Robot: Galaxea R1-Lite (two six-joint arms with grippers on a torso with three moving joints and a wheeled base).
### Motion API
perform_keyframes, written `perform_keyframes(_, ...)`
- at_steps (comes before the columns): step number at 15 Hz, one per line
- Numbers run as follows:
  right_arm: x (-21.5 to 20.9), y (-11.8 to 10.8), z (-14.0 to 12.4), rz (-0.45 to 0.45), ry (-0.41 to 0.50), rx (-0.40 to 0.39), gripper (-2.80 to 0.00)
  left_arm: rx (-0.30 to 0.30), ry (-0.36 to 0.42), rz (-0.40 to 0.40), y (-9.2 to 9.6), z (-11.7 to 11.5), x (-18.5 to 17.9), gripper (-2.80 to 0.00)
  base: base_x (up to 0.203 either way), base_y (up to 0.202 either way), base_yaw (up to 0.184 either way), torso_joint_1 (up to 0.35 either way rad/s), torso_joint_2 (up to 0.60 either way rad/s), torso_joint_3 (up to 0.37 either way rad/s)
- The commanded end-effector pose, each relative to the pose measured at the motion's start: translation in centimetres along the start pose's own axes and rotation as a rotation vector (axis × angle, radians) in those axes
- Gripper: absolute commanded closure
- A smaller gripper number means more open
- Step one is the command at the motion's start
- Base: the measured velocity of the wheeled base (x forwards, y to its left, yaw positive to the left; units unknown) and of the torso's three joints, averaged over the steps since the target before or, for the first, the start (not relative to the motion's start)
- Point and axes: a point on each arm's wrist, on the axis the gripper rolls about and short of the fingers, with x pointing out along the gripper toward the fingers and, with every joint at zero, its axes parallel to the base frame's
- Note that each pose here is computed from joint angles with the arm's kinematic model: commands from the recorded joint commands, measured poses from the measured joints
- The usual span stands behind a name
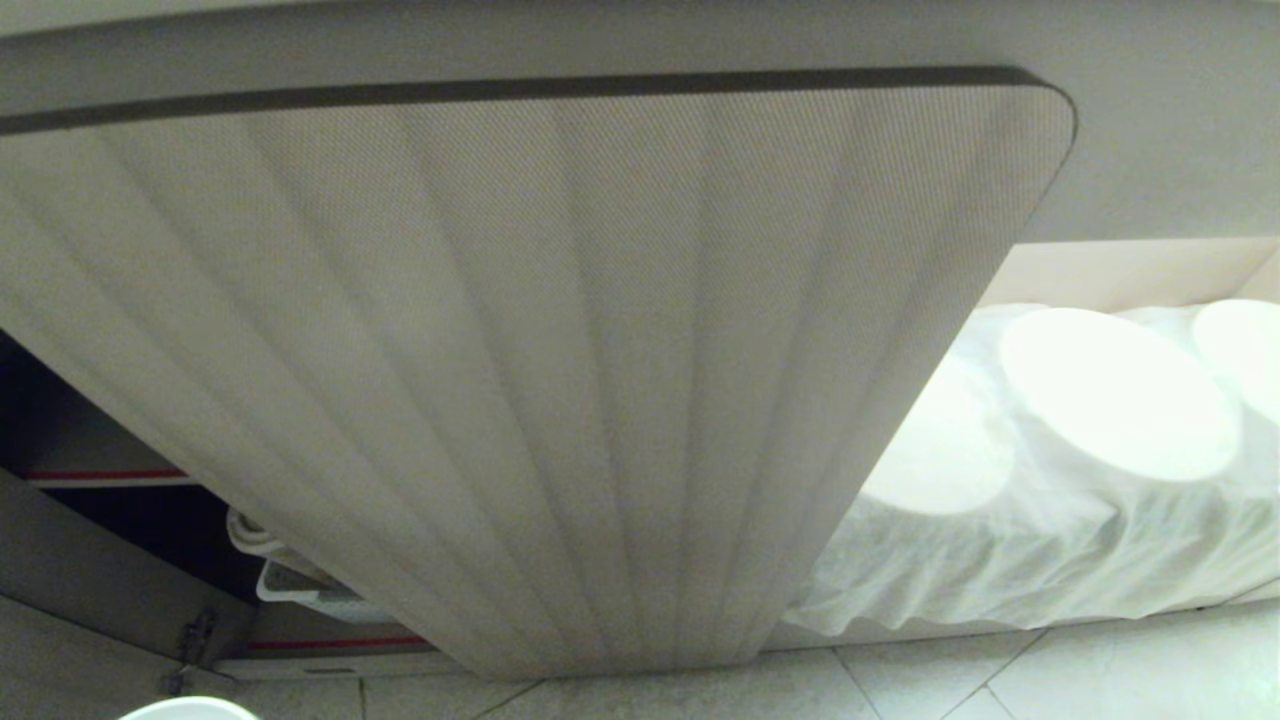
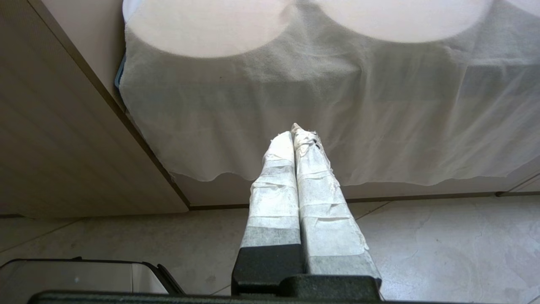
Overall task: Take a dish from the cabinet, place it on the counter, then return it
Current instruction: Put it back into the cabinet
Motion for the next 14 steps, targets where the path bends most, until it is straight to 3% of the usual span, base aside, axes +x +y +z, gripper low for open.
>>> perform_keyframes(1,0.0,0.0,0.0,0.0,0.0,0.0,0.0,-0.003,-0.001,-0.002,0.1,-0.2,-0.09,0.0,0.0,0.0,0.0,0.0,0.0,0.0)
perform_keyframes(14,0.0,0.0,0.0,0.0,0.0,0.0,0.0,-0.005,0.004,0.002,0.08,-0.13,-0.01,0.0,0.0,0.0,0.0,0.0,0.0,0.0)
